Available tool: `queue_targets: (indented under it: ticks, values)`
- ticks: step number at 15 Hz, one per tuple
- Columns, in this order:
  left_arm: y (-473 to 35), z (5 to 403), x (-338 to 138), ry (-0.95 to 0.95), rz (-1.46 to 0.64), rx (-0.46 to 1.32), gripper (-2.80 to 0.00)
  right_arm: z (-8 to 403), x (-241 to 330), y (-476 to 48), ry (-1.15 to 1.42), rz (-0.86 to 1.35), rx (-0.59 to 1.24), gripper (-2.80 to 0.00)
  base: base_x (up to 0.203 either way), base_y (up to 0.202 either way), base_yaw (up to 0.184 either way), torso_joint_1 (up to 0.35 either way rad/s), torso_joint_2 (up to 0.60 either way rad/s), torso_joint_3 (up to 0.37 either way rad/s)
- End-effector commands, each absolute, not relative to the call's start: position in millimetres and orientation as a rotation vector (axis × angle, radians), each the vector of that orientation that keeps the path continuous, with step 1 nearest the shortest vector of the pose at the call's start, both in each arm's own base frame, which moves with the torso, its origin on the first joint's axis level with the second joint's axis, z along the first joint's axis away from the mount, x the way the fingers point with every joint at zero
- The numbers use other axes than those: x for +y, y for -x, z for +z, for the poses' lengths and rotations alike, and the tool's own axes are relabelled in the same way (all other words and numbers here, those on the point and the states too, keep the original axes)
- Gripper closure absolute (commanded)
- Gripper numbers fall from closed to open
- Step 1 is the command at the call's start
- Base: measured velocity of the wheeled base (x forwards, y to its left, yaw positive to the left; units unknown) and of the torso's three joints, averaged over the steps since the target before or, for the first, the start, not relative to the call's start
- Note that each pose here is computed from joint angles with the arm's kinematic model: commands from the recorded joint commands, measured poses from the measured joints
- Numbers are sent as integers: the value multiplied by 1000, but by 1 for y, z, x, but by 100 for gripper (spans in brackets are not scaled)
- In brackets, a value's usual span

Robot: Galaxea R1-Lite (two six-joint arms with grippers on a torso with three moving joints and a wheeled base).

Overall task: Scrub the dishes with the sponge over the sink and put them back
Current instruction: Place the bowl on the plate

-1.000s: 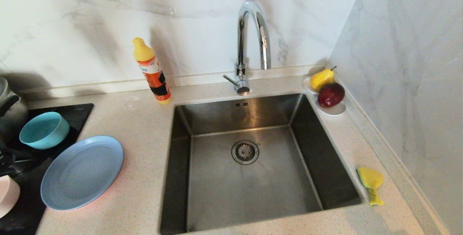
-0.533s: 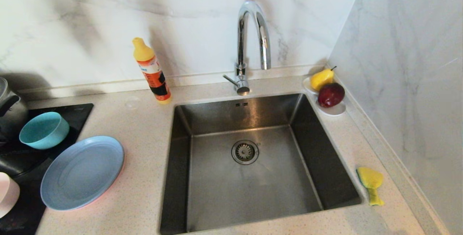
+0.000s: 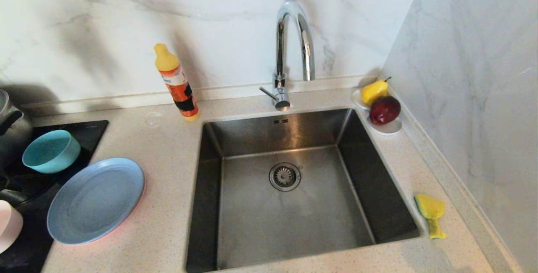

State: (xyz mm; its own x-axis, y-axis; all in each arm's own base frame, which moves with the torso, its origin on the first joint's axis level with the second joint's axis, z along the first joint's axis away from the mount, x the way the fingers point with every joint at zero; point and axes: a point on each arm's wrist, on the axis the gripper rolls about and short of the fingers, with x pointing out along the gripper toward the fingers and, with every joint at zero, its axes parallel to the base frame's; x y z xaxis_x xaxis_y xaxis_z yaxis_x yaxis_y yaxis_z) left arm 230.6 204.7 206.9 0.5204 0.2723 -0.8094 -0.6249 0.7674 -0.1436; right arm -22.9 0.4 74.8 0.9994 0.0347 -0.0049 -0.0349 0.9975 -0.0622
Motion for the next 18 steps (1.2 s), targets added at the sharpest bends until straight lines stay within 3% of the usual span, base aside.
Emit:
queue_targets:
  ticks: [1, 16, 17, 18]
  values:
    - [-237, 186, 213, 486, 558, 932, -280, 75, 0, 23, 63, 35, 2, 0, 0, 0, 0, 0, 0, 0]
    - [-246, 140, 225, 559, 535, 1053, -280, 75, 0, 23, 63, 35, 2, 0, 0, 0, 0, 0, 0, 0]
    - [-246, 139, 226, 563, 538, 1055, 0, 75, 0, 23, 63, 35, 2, 0, 0, 0, 0, 0, 0, 0]
    - [-245, 138, 228, 565, 543, 1052, 0, 75, 0, 23, 63, 35, 2, 0, 0, 0, 0, 0, 0, 0]
